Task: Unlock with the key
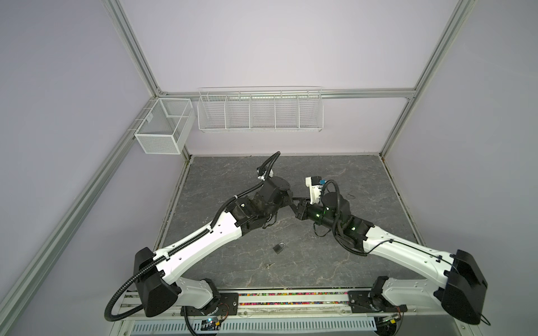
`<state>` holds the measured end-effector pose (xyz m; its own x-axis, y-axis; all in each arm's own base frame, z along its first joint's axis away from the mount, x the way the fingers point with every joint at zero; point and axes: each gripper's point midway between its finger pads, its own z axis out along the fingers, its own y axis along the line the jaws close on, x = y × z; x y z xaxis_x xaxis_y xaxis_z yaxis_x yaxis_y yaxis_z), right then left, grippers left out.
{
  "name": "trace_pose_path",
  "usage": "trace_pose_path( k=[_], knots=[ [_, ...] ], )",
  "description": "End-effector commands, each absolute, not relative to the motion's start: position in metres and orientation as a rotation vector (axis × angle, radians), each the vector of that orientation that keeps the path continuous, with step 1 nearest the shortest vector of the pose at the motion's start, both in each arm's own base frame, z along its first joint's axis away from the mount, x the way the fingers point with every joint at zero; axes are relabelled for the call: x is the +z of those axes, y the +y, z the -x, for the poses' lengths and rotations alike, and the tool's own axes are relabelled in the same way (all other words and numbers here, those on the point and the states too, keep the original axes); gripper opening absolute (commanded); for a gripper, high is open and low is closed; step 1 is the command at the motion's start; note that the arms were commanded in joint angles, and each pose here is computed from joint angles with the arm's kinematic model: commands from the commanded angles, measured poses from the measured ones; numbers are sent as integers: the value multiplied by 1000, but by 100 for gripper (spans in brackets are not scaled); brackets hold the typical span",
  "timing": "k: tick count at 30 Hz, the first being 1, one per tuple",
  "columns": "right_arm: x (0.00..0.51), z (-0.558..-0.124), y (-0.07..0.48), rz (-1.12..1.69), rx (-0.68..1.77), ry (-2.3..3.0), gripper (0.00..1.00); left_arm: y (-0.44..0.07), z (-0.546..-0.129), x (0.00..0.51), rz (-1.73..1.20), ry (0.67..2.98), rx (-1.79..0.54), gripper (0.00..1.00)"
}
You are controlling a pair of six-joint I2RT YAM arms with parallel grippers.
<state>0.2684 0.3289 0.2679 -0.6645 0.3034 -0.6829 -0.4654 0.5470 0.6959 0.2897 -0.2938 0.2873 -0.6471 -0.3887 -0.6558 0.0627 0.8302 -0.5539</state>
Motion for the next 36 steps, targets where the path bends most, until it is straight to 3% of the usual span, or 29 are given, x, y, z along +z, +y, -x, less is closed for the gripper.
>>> trace_pose_path(
  k=[1,20,36],
  knots=[
    [274,-269,330,148,1201,1931,10,-291,-288,298,248,2149,-731,0],
    [304,-281,336,188,1197,1834,7,-310,-265,283,183,2226,-829,0],
    [267,-269,326,203,1154,1947,8,-285,-282,306,211,2126,-753,0]
  ],
)
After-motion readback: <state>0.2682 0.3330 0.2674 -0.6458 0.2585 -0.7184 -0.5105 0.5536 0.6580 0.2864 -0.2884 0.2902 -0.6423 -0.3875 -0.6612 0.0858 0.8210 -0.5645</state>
